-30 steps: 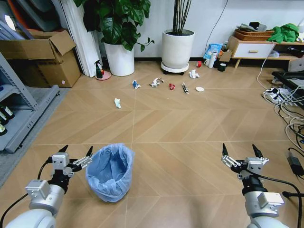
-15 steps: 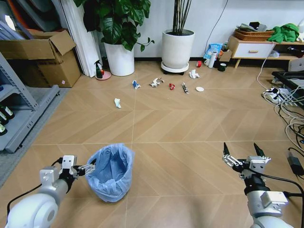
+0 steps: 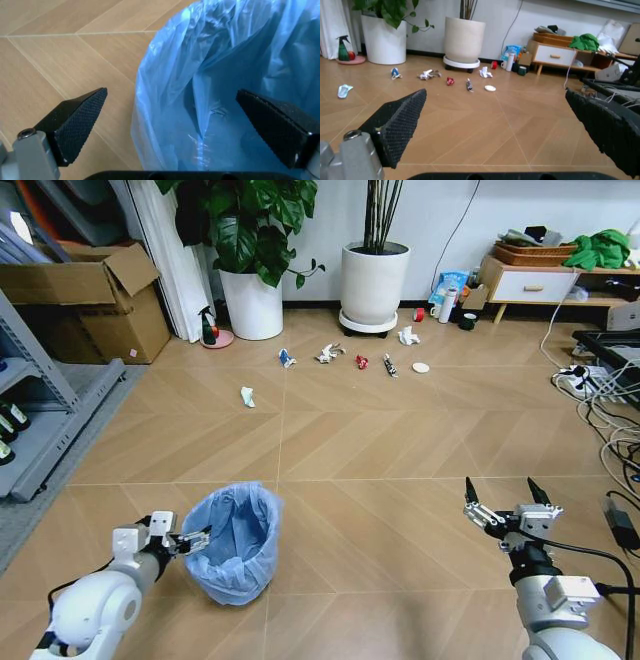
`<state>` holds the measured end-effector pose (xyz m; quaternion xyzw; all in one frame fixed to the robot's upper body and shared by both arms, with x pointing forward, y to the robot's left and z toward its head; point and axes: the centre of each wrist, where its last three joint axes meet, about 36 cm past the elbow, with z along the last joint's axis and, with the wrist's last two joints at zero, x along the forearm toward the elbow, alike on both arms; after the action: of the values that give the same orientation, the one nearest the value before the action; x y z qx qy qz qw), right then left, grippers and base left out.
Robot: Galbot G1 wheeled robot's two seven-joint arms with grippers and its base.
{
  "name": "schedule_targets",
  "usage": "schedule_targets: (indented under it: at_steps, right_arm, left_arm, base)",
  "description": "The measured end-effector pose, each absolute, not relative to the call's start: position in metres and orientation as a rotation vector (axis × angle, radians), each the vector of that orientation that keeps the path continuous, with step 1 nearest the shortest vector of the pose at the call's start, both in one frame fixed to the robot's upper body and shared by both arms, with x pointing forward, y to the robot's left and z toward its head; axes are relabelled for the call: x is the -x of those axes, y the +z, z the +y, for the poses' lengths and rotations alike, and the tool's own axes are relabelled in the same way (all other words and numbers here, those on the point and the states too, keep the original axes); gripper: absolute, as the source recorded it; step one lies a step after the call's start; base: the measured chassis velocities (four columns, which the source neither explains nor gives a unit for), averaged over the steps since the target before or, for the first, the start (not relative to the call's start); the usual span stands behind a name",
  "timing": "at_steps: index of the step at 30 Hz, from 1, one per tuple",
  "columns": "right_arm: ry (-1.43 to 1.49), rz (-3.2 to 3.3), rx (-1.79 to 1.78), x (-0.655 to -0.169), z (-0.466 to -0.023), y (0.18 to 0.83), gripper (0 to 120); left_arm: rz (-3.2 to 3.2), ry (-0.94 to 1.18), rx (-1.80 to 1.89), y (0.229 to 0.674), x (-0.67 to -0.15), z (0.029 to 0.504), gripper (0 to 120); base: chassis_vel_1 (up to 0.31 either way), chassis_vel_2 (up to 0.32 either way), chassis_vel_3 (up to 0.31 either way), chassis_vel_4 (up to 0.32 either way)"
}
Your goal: Pick up the trash bin and place the garbage on the floor into it.
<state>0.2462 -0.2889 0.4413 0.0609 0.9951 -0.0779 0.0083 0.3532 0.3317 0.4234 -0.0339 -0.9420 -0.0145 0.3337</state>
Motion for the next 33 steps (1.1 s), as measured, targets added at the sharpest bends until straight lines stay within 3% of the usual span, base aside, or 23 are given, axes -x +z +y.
schedule_targets:
  at_steps: [20,24,29,33]
  right_arm:
    - [-0.229,3.116,-0.205,-0.24,-0.286,0.439,100]
    - [-0.232,3.111,-0.205,-0.238,-0.284,0.438,100]
    - [-0.232,3.11,-0.205,-0.237,-0.283,0.437,100]
    - [-0.235,3.107,-0.204,-0.236,-0.283,0.439,100]
  left_arm:
    - [-2.399,-0.043,0.053,0.407,-0.387,0.344,97]
    - [-2.398,-0.031,0.027,0.408,-0.389,0.345,77]
    - [-2.397,-0.026,0.037,0.409,-0.389,0.343,65]
    - [-2.388,-0.016,0.045,0.406,-0.387,0.343,43]
  base:
    - [0.0,0.0,0.0,0.0]
    - [0.0,0.0,0.0,0.0]
    - [0.0,0.0,0.0,0.0]
    - [0.0,0.0,0.0,0.0]
